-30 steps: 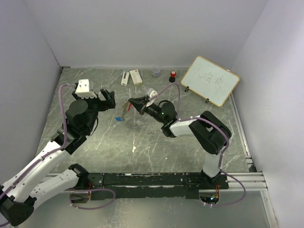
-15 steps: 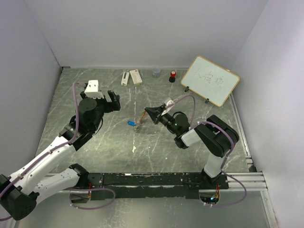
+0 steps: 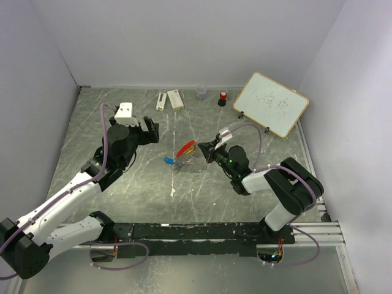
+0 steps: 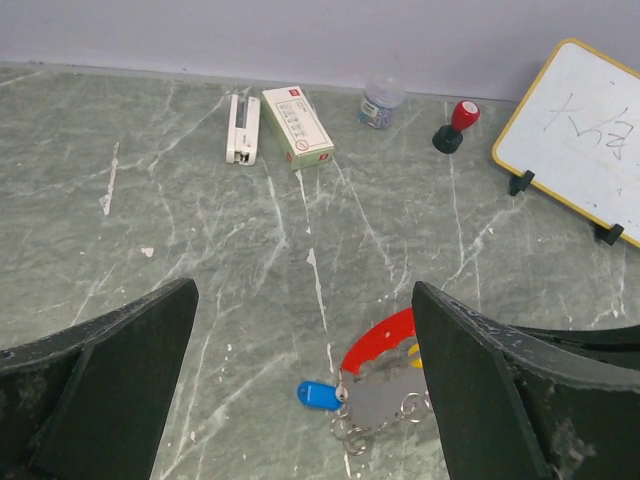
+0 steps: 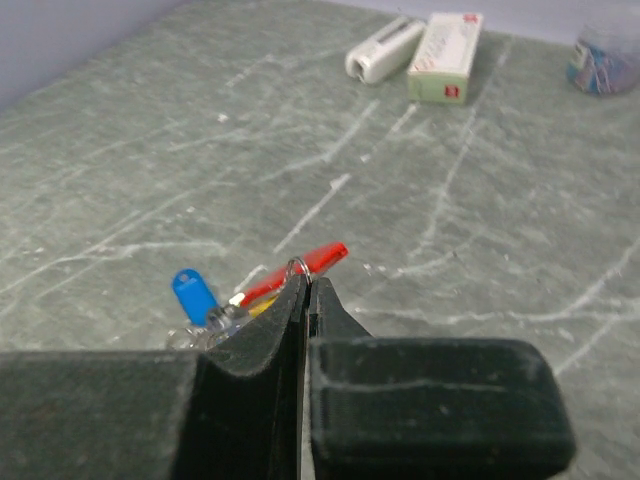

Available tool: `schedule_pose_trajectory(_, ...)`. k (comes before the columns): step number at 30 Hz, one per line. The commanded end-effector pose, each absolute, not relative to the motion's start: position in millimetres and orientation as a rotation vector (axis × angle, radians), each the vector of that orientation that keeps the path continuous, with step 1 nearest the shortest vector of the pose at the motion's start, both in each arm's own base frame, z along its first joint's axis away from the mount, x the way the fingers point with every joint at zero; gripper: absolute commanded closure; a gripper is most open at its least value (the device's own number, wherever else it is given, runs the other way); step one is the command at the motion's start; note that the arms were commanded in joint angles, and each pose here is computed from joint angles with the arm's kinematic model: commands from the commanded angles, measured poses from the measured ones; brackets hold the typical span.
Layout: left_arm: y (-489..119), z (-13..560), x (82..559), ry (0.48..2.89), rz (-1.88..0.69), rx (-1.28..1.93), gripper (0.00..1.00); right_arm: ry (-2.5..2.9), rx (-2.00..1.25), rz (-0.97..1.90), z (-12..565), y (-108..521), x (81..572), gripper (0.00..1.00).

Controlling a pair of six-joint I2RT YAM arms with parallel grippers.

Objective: Put the keys on the keyring

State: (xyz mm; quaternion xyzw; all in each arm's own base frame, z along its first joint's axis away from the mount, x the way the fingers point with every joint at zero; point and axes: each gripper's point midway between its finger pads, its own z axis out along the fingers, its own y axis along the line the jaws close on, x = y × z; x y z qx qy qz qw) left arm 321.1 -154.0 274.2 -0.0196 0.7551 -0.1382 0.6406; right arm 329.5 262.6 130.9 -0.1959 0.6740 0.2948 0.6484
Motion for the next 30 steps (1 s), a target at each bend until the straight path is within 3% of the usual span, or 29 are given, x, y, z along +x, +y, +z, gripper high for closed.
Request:
schedule_pose_trajectory(1, -160, 279, 324, 1.7, -0.355, -0.043, 0.01, 1.692, -0.383, 0.601, 107, 250, 344, 1.0)
schedule_pose_trajectory(13, -162, 280, 324, 1.7, -0.366, -0.034, 0.01, 1.793, -0.312, 0.59, 101, 262, 404, 1.0)
schedule_pose_trajectory(15, -163, 280, 325, 1.706, -0.367, -0.03, 0.0, 1.828, -0.274, 0.571, 97, 261, 418, 0.96)
schedule_pose_trajectory(20, -163, 280, 323, 1.705, -0.374, -0.024, 0.0, 1.879, -0.189, 0.529, 87, 252, 440, 0.69)
schedule_pose_trajectory(23, -162, 281, 323, 1.706, -0.367, -0.03, 0.0, 1.873, -0.137, 0.498, 89, 241, 440, 0.41)
schedule_pose_trajectory(27, -161, 281, 324, 1.72, -0.38, -0.075, 0.0, 1.862, -0.081, 0.452, 99, 221, 425, 0.21)
schedule_pose_trajectory(30, -158, 282, 327, 1.737, -0.363, -0.113, 0.0, 1.866, 0.037, 0.369, 123, 195, 417, 0.19)
